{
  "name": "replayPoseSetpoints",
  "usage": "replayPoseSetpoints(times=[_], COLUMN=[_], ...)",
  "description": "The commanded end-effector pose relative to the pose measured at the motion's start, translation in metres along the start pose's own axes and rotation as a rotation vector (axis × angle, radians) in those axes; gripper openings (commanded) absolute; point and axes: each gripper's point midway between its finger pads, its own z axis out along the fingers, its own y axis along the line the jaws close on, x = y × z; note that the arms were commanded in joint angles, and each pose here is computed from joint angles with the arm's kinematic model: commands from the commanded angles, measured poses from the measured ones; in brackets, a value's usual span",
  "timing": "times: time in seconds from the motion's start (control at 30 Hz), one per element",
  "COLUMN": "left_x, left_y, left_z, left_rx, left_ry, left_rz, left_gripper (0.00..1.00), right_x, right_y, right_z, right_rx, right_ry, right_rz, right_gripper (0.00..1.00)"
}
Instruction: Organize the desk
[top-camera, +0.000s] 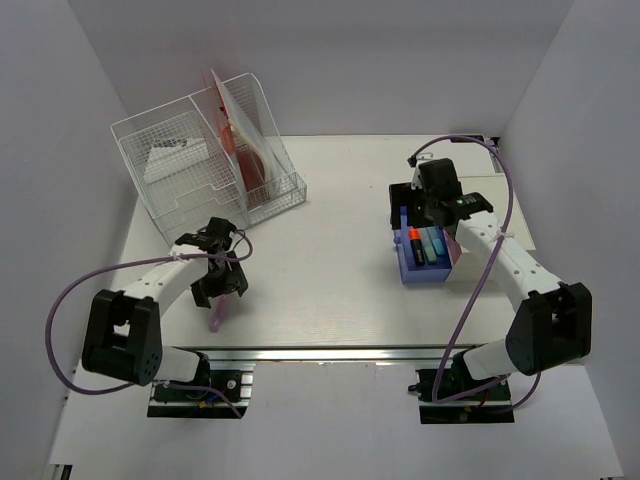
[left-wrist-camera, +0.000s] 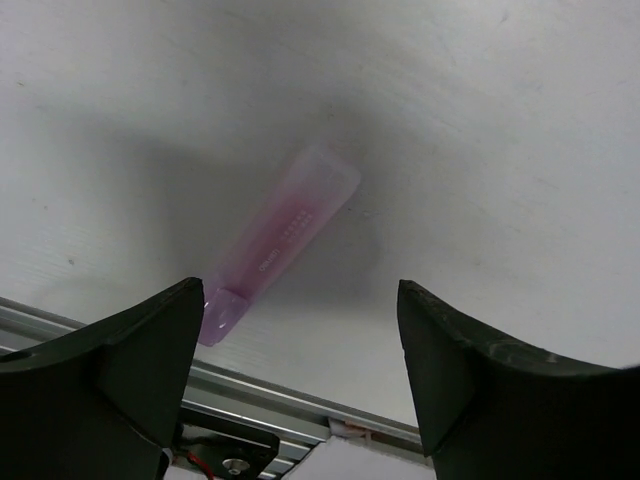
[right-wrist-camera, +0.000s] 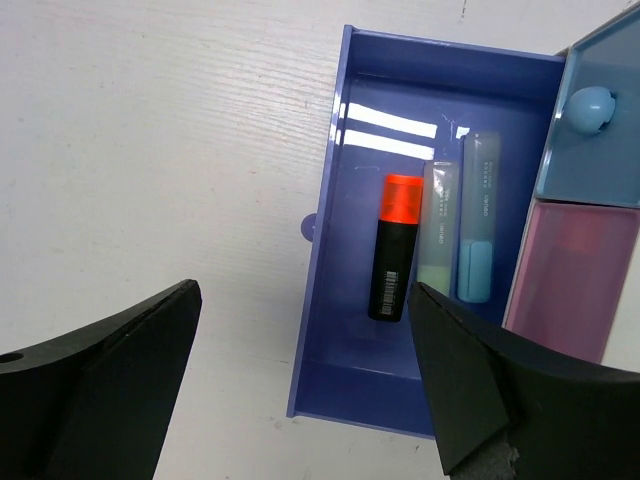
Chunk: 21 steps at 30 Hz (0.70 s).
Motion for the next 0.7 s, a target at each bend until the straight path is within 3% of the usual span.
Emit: replayPoseSetpoints(times=[0.0,0.27,0.37,0.43,0.67], left_x=[0.006,0.021,0.026,0.025,0.016], left_y=[-0.005,-0.001,0.001,0.001,-0.004], left_z=[0.009,0.032,0.039,0.041,0.039], left_rx=[0.017,-0.05,-0.081,-0.086,-0.061], left_ry=[0.053,0.154,0.195,0.2,0.146], left_rz=[0.028,0.057,0.069,0.072,0.053], left_gripper=[0.86,0.8,0.7,0.58,0.34], right_x=[-0.006,-0.005,-0.006,-0.006,-0.013], right_y=[0.004,-0.003,-0.003,-0.005,-0.008], right_z=[0.001,-0.003,-0.004,-0.004,-0.011], right_rx=[-0.019,0.021,0.02,0.028,0.047], right_ry=[-0.025,-0.041,-0.049,-0.054,-0.088], right_rz=[0.005,0.006,0.008,0.011,0.029], right_gripper=[0.89,0.89,0.89,0.89,0.89])
